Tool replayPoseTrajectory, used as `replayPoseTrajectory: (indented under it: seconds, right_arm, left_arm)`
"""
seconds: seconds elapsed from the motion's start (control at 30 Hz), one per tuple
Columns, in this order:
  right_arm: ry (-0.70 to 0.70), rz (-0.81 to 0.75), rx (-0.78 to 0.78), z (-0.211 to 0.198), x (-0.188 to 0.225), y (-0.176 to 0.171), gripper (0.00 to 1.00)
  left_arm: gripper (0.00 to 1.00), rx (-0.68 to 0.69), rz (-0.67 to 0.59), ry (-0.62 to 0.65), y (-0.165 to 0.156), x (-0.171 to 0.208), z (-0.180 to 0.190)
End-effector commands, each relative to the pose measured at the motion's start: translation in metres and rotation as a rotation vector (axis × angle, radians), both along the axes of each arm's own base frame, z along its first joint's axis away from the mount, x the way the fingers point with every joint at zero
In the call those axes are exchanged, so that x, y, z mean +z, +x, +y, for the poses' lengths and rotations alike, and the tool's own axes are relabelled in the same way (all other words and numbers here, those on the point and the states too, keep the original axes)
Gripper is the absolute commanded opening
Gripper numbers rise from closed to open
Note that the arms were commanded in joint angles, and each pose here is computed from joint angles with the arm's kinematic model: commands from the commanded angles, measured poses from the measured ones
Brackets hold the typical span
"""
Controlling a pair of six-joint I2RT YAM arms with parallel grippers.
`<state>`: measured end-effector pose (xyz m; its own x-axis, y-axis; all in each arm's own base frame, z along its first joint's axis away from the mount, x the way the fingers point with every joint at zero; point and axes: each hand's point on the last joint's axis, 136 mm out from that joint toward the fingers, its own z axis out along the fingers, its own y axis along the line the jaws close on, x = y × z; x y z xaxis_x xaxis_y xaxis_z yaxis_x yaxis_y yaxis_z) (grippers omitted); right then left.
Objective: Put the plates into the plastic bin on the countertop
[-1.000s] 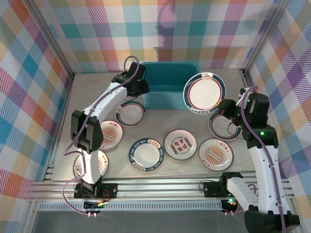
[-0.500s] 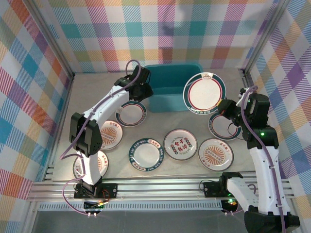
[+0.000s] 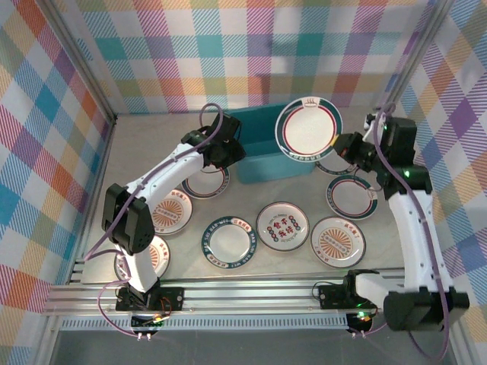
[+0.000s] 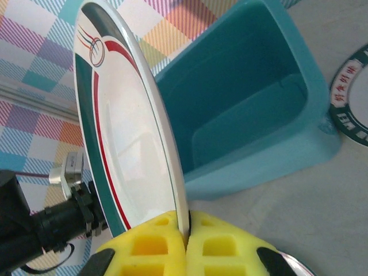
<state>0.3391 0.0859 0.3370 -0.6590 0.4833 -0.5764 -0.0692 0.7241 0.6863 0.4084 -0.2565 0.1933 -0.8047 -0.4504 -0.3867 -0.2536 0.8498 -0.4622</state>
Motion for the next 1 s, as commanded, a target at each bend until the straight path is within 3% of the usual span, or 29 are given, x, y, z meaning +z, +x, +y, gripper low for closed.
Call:
replayPoseTrajectory:
  seconds: [0.0,0.17,0.43,0.97]
  right_arm:
    - [-0.017,-0.096,0.121,0.025,0.033,0.017,0.0]
    - [-0.112,-0.063,0.267,0.065,0.027,0.046,0.0]
    - [-0.245,-0.019,0.331,0.088,0.0,0.085,0.0]
    - [-0.421,0.076,0.427,0.124,-0.057,0.11,0.0]
  left_arm:
    - [0.38,-0.024,-0.057,-0.009,-0.004,0.023,0.0]
    - [0.39,-0.049,-0.075,0.041,-0.003,0.031,0.008]
    - [0.35,-0.085,-0.048,0.07,-0.007,0.024,0.02]
    - [0.3,-0.129,-0.04,0.127,0.005,0.026,0.046]
